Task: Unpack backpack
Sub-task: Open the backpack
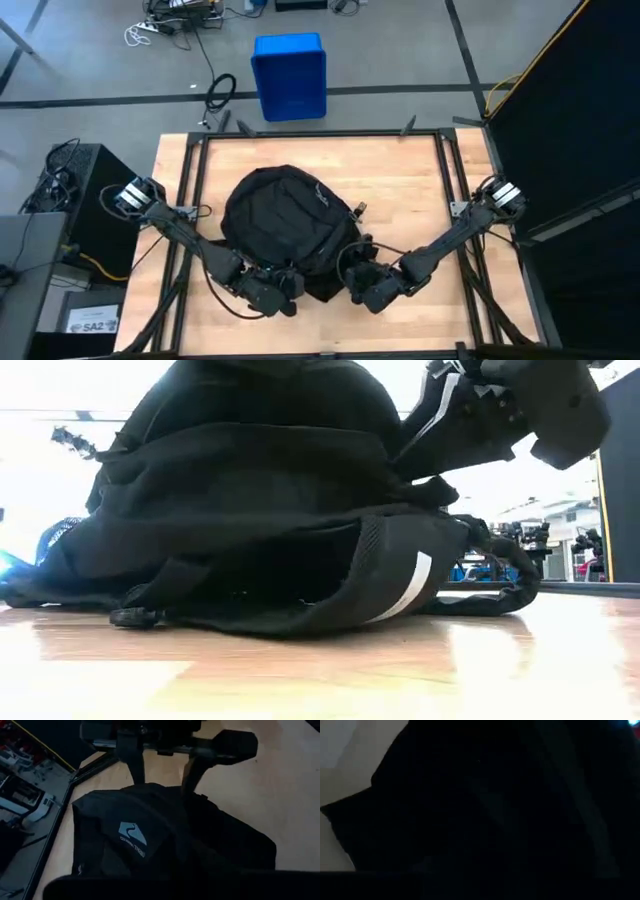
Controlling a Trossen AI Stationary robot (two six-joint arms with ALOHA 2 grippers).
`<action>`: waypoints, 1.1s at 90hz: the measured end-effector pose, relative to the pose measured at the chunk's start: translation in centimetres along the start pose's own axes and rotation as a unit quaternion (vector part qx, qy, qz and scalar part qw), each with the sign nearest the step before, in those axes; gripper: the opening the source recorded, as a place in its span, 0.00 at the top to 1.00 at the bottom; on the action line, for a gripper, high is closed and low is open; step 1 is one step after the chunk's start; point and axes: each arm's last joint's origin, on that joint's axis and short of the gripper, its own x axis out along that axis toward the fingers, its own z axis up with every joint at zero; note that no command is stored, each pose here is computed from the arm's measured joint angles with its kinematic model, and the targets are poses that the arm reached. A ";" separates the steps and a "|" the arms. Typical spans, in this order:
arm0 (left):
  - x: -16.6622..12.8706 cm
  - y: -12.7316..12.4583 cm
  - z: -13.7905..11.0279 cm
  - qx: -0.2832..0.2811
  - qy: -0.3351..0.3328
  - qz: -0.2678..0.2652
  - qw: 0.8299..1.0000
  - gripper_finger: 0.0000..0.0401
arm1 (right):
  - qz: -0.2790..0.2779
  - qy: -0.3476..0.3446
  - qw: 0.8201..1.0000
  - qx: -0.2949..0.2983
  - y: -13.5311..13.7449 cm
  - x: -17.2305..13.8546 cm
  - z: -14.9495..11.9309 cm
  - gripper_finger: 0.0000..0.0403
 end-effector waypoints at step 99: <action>-5.2 6.1 2.0 -0.041 -0.023 0.305 0.951 1.00 | 0.124 0.178 0.972 0.090 0.2 1.1 -6.5 0.99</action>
